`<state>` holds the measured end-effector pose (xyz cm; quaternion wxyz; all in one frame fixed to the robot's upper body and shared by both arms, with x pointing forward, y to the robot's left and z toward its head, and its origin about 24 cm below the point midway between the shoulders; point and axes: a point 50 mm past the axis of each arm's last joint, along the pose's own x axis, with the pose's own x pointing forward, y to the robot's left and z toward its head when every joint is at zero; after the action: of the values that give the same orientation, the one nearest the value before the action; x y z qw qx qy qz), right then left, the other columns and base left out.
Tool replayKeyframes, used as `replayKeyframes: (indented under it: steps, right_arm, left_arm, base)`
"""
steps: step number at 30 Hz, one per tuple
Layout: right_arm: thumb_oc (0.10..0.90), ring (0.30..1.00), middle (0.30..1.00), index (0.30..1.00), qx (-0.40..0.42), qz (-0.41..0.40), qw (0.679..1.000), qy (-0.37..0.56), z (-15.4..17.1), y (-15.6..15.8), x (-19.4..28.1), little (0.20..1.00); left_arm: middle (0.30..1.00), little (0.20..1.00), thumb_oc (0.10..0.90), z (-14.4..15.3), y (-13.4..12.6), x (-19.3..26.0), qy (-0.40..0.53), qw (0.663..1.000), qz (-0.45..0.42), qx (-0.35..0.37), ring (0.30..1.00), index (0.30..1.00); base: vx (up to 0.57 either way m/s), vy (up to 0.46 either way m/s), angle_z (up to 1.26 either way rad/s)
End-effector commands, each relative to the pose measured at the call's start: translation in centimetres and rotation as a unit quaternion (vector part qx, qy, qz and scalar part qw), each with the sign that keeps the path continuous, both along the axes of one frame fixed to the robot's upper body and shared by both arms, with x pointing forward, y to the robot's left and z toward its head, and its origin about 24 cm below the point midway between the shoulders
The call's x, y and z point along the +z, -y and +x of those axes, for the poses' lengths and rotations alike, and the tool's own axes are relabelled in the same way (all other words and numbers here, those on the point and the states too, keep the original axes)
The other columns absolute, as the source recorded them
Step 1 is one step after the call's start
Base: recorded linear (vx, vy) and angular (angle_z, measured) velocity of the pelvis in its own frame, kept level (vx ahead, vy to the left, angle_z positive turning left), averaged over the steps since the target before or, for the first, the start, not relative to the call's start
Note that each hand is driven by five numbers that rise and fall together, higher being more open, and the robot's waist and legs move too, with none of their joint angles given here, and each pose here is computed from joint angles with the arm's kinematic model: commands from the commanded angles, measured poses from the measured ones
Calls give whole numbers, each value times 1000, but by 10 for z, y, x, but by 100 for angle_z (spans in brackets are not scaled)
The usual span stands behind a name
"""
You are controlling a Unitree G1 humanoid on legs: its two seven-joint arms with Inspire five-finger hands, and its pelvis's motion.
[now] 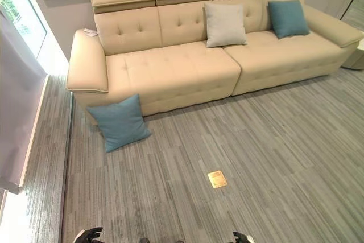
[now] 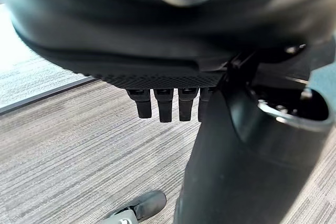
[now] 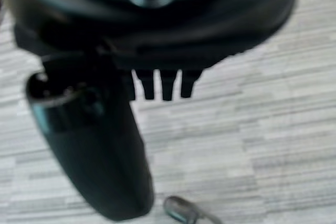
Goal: Pick up all the scattered cushions and arrange them neatly on the sofa.
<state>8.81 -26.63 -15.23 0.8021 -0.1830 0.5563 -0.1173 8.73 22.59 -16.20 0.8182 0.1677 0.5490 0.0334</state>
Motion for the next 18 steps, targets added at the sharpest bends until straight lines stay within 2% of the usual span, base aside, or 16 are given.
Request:
replayKeyframes:
  steps: [1, 13, 18]
  right_arm:
    - [800, 900, 900, 900, 30, -22, 999, 6, 16, 8, 6, 900]
    - [800, 900, 900, 900, 37, -22, 999, -1, 17, 7, 5, 900]
    - [800, 900, 900, 900, 44, -23, 999, 3, 19, 6, 6, 900]
  left_arm:
    - [900, 900, 800, 24, -14, 8, 23, 999, 30, -12, 900, 900]
    - [900, 900, 800, 28, -9, 8, 24, 999, 33, -28, 900, 900]
    - [900, 900, 800, 31, -11, 9, 35, 999, 29, -4, 900, 900]
  base:
    - [53, -16, 1]
    - [20, -18, 3]
    - [-8, -59, 13]
